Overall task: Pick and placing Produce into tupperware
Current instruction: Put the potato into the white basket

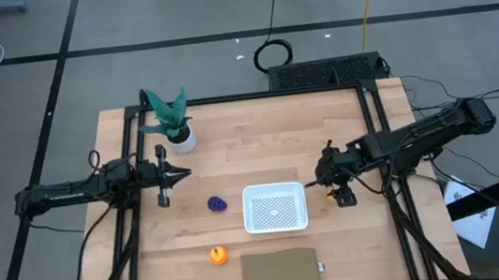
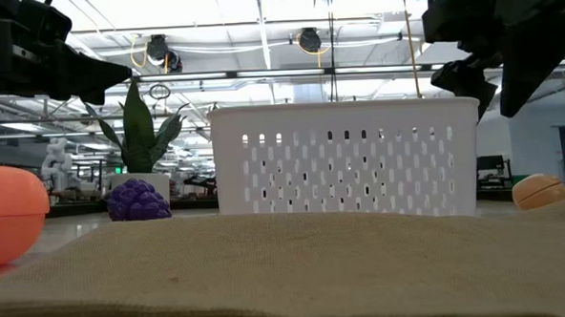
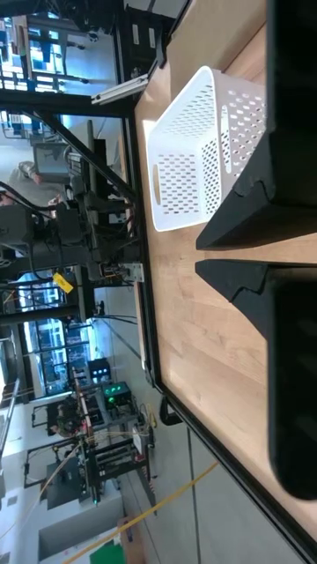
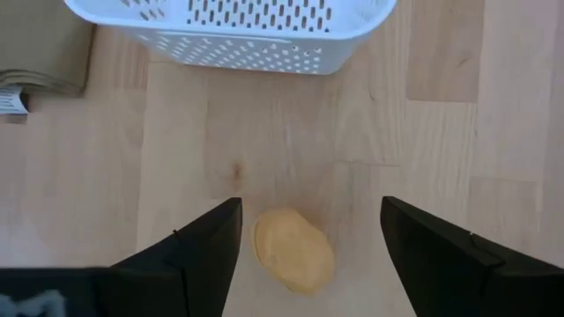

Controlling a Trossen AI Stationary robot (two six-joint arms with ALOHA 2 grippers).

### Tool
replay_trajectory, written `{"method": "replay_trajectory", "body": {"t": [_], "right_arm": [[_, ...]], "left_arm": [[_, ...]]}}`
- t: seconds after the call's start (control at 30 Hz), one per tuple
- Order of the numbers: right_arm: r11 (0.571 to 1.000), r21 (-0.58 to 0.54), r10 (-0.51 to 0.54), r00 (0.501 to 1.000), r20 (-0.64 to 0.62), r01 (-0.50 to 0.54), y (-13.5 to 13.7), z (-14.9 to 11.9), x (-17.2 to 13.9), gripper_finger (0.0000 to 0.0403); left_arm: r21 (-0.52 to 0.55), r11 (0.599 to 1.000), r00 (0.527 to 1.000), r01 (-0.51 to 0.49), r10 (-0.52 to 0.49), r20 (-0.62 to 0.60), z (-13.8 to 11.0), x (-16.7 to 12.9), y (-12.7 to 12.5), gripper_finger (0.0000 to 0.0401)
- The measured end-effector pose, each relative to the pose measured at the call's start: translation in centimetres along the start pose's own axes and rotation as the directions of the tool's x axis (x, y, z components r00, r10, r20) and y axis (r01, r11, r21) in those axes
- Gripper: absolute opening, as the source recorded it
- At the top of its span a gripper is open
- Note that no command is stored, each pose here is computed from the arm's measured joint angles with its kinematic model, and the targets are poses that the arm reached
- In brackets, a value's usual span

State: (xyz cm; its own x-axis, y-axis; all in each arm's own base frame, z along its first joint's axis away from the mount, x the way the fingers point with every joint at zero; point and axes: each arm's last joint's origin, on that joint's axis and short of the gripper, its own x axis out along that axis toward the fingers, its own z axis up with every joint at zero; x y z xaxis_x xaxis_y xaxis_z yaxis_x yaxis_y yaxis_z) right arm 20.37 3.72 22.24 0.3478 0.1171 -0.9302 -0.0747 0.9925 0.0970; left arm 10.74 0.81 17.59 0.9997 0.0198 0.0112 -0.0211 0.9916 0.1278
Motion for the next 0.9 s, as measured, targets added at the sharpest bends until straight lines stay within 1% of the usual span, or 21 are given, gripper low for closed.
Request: {"method": "replay_trajectory", "body": {"t": [0.3, 0.53, 0.9], "right_arm": [[0.999, -0.05, 0.011, 1.0, 0.008, -0.011, 0.9, 0.1, 0.3, 0.0295], [0.997, -0.072, -0.016, 0.998, -0.067, 0.011, 1.4, 0.2, 1.9, 0.031], [0.997, -0.078, -0.04, 0.981, -0.19, 0.025, 1.3, 0.1, 4.0, 0.0311]], "left_arm": [[0.004, 1.0, 1.0, 0.0, 0.0, 0.0, 0.0, 0.0, 0.0, 0.0031], [0.002, 1.0, 1.0, 0.0, 0.0, -0.001, 0.0, 0.0, 0.0, 0.0031], [-0.001, 1.0, 1.0, 0.0, 0.0, -0.003, 0.0, 0.0, 0.0, 0.0031]]}}
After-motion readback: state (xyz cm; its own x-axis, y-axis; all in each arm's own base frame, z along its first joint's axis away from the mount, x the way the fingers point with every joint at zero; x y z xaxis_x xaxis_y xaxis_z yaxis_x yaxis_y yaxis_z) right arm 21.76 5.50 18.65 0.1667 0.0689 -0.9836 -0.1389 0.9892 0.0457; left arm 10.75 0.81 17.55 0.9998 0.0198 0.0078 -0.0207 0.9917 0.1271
